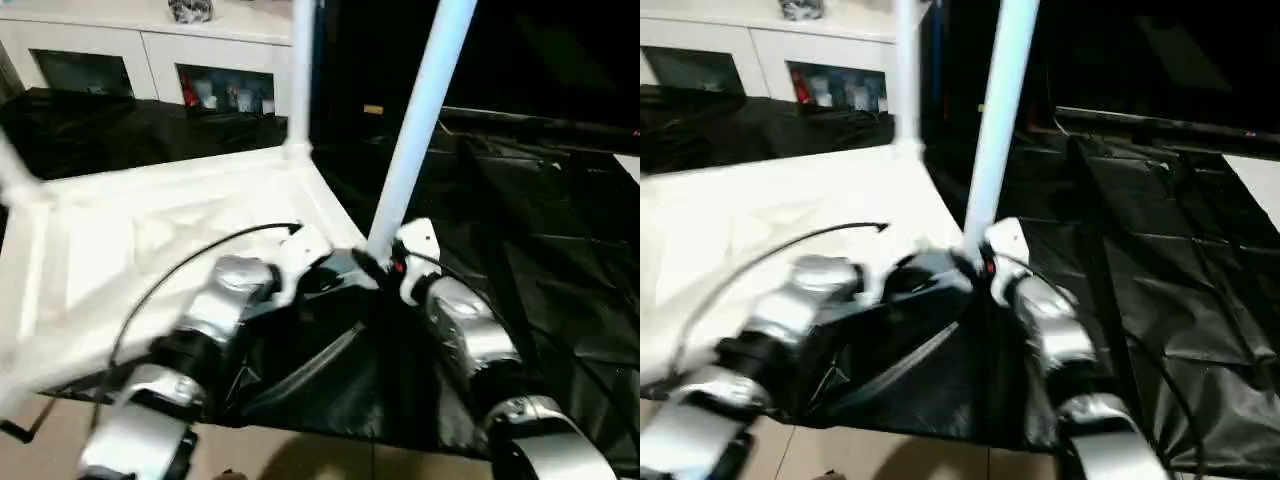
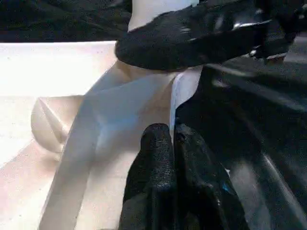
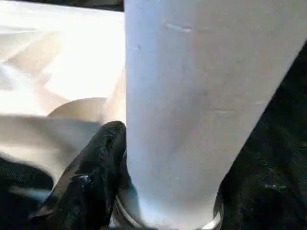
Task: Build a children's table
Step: Rotate leg to tighten
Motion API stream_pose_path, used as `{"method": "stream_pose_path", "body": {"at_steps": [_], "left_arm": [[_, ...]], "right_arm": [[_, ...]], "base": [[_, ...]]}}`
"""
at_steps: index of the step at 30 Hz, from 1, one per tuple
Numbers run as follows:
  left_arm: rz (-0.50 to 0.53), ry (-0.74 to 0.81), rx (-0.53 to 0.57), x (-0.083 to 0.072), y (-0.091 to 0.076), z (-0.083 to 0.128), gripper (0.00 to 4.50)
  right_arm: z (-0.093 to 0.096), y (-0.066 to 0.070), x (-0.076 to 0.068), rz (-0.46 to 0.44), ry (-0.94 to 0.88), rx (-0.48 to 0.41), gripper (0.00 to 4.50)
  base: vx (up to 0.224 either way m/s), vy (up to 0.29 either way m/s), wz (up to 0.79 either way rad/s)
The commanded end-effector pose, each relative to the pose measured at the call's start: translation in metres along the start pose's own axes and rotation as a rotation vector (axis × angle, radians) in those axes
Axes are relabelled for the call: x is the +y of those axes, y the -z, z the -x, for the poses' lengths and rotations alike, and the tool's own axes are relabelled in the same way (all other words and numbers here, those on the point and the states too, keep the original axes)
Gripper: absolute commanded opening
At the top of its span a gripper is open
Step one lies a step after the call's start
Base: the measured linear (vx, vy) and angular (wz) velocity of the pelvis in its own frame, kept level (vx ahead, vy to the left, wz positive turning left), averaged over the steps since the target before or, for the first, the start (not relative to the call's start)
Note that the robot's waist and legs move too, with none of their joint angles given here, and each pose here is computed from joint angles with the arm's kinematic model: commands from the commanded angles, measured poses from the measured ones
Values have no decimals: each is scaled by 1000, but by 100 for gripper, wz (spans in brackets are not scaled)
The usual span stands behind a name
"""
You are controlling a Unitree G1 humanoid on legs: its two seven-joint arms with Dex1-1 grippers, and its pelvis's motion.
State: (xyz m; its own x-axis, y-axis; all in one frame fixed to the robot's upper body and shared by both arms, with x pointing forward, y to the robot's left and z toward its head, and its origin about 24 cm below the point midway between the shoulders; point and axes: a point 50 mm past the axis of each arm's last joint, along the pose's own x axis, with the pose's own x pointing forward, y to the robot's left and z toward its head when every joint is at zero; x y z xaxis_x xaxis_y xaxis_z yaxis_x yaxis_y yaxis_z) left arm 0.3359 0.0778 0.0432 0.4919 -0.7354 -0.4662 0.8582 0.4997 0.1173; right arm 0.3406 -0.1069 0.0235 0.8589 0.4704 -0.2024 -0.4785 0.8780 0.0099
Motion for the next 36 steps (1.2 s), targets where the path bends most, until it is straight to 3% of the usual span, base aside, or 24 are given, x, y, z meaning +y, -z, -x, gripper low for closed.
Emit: {"method": "stream_pose_path", "body": {"at_steps": [1, 3, 9, 15, 22, 30, 36], "left_arm": [[17, -36, -100, -13, -22, -18, 0], [18, -22, -109, -17, -23, -19, 0], [-12, 80, -138, -16, -18, -6, 0], [-56, 182, -101, -4, -4, 15, 0], [-69, 304, -88, 6, 2, 36, 0], [-79, 418, -69, 10, 6, 51, 0], [-85, 438, -47, 13, 10, 57, 0]], "right_arm": [[-16, 2, 62, -19, -234, 7, 310], [-16, 0, 62, -30, -234, -11, 324], [-6, -4, 42, 12, -331, -24, 382], [20, -2, 11, 177, -596, 22, 382], [40, -7, -8, 259, -802, 78, 382], [44, -10, -10, 306, -917, 105, 382], [45, -9, -9, 311, -952, 118, 319]], "base": [[0, 0, 0], [0, 0, 0], [0, 0, 0], [0, 0, 0], [0, 0, 0], [0, 0, 0], [0, 0, 0]]}}
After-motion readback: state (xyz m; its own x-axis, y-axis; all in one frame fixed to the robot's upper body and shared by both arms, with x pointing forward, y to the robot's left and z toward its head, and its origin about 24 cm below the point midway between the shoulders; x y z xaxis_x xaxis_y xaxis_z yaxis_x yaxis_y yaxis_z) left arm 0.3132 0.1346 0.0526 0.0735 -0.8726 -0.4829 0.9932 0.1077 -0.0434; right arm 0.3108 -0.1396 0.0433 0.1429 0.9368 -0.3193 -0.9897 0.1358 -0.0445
